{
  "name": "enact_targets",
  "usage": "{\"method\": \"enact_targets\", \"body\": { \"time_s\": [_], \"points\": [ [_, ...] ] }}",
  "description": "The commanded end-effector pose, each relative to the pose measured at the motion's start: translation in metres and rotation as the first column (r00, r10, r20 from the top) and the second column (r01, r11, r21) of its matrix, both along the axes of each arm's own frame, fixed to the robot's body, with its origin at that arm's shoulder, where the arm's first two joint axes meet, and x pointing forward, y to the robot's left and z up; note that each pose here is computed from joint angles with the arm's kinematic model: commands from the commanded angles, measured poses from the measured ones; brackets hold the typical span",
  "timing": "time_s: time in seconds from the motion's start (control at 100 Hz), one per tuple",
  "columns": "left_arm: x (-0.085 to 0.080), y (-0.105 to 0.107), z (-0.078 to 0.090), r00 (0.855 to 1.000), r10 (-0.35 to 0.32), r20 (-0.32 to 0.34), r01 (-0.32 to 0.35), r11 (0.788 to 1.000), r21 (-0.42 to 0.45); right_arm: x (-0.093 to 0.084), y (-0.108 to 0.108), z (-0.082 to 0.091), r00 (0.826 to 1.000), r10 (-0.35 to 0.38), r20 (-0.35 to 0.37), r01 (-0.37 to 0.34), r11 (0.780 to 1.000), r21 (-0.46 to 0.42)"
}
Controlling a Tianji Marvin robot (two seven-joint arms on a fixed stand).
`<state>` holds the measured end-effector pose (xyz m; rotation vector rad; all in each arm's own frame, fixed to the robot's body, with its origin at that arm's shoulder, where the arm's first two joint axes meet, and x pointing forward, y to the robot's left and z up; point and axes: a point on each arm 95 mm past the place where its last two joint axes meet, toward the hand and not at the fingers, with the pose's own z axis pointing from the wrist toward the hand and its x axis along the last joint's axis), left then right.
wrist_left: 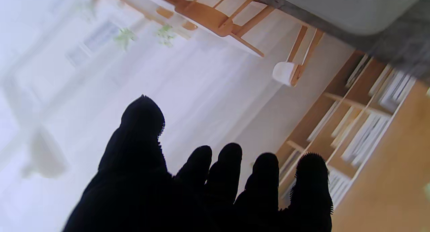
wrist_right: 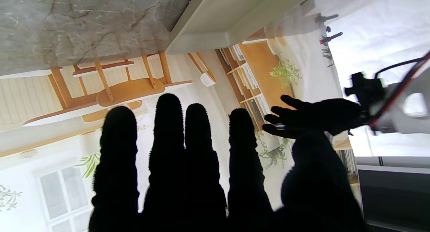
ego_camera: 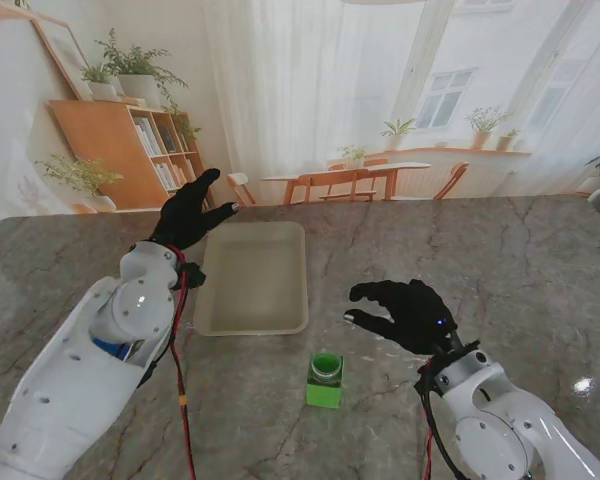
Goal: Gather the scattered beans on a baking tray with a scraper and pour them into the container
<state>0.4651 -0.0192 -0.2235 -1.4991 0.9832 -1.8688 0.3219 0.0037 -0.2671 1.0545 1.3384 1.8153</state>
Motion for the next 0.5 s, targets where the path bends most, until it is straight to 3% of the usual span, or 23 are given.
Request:
{"method": "enact_targets", "body": {
  "time_s": [0.0, 0.24, 0.38, 0.49],
  "points": [
    [-0.022, 0.005, -0.015, 1.0, -0.024, -0.011, 0.025, 0.998, 0.055, 0.0, -0.004, -0.008, 1.0, -0.011, -0.016, 0.011, 1.0, 0.005],
    [-0.095, 0.009, -0.029, 0.995, -0.096, 0.016, 0.089, 0.966, 0.243, 0.004, -0.008, -0.018, 0.999, -0.01, -0.053, 0.014, 0.997, 0.071],
    [-0.126, 0.005, -0.047, 0.995, -0.093, 0.034, 0.08, 0.959, 0.271, 0.004, -0.015, -0.028, 0.994, 0.033, -0.106, -0.024, 0.996, 0.082],
    [-0.14, 0.002, -0.06, 0.996, -0.082, 0.038, 0.07, 0.965, 0.251, 0.001, -0.024, -0.041, 0.985, 0.076, -0.157, -0.065, 0.995, 0.071]
  ]
}}
